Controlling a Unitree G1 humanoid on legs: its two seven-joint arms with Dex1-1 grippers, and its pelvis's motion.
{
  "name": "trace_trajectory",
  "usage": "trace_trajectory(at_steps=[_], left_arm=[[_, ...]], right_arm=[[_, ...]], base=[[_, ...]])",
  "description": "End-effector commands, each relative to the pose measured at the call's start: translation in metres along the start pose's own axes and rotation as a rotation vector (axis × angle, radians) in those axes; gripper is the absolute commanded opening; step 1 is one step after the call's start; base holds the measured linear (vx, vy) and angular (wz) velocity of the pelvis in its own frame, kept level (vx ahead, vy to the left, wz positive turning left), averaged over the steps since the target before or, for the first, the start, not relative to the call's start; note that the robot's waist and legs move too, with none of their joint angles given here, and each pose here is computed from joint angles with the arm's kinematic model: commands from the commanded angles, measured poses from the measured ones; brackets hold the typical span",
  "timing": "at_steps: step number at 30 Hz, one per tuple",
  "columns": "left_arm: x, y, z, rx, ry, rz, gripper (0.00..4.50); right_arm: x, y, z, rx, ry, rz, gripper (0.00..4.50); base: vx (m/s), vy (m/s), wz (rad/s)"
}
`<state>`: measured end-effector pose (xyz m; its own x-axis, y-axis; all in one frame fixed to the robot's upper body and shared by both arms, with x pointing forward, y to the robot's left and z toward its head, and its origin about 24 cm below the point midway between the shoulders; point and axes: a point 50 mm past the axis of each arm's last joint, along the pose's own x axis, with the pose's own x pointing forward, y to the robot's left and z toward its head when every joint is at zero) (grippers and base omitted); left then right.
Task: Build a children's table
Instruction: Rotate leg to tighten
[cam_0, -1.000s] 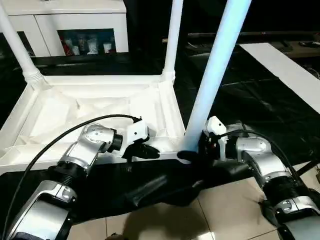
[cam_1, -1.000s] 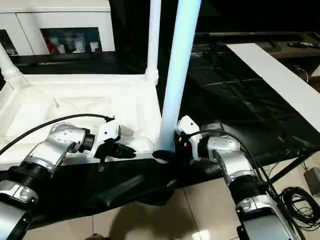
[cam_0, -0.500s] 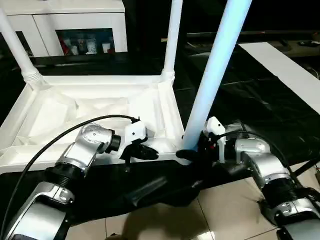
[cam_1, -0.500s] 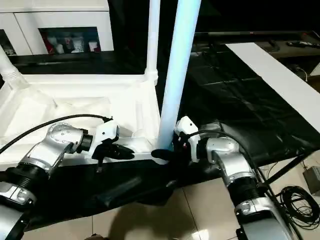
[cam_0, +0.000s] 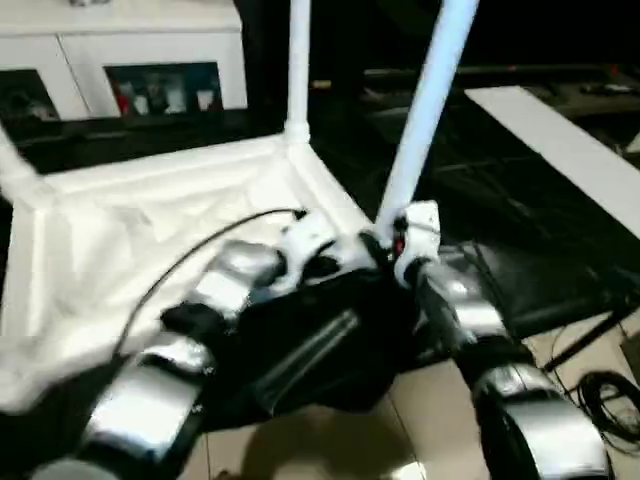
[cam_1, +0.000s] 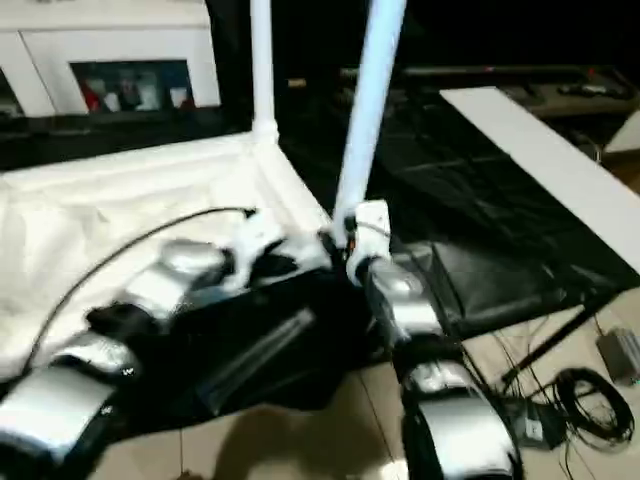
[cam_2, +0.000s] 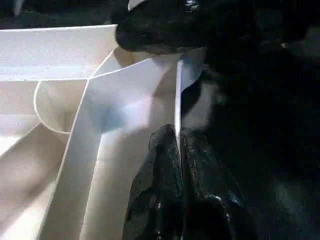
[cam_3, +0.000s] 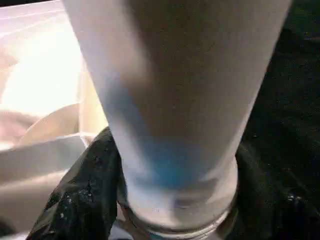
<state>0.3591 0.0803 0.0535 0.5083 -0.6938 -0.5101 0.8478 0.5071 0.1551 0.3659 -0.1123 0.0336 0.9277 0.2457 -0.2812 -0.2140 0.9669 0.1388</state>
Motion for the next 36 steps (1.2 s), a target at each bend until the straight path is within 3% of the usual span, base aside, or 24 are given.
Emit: trace_trajectory(at_steps=[1,3,6,7,14,17,23,29,32,36], left_arm=[[-0.004,0.01,-0.009,-0.016,0.045,0.095,0.0],[-0.004,0.008,-0.009,-0.002,0.041,0.076,0.0],[-0.005,0.007,-0.01,0.021,0.034,0.05,0.0],[-0.006,0.006,-0.012,0.025,0.034,0.041,0.0],[-0.014,0.005,-0.018,0.079,0.023,-0.028,0.0],[-0.022,0.002,-0.026,0.121,0.014,-0.119,0.0],[-0.035,-0.007,-0.031,0.17,-0.017,-0.312,0.0],[-0.048,-0.016,-0.028,0.183,-0.063,-0.48,0.0],[-0.051,-0.016,-0.028,0.196,-0.06,-0.496,0.0],[-0.053,-0.014,-0.028,0.198,-0.052,-0.489,0.0]], right_arm=[[0.0,0.004,-0.014,-0.027,0.053,0.009,2.66],[0.001,0.012,-0.011,-0.048,0.044,0.067,2.66],[0.002,0.021,-0.006,-0.013,0.002,0.156,2.66],[0.001,0.023,-0.003,0.026,-0.027,0.197,3.22],[-0.006,0.01,0.005,-0.085,-0.097,0.315,3.72],[-0.021,-0.008,0.004,-0.158,-0.051,0.485,3.86],[-0.045,-0.023,0.001,-0.283,0.014,0.721,3.86],[-0.055,-0.022,0.0,-0.348,0.057,0.862,3.86],[-0.058,-0.019,-0.001,-0.362,0.085,0.912,3.86],[-0.058,-0.017,-0.005,-0.38,0.115,0.946,3.51]], base=[[0.0,0.0,0.0],[0.0,0.0,0.0],[0.0,0.0,0.0],[0.0,0.0,0.0],[0.0,0.0,0.0],[0.0,0.0,0.0],[0.0,0.0,0.0],[0.0,0.0,0.0],[0.0,0.0,0.0],[0.0,0.0,0.0]])
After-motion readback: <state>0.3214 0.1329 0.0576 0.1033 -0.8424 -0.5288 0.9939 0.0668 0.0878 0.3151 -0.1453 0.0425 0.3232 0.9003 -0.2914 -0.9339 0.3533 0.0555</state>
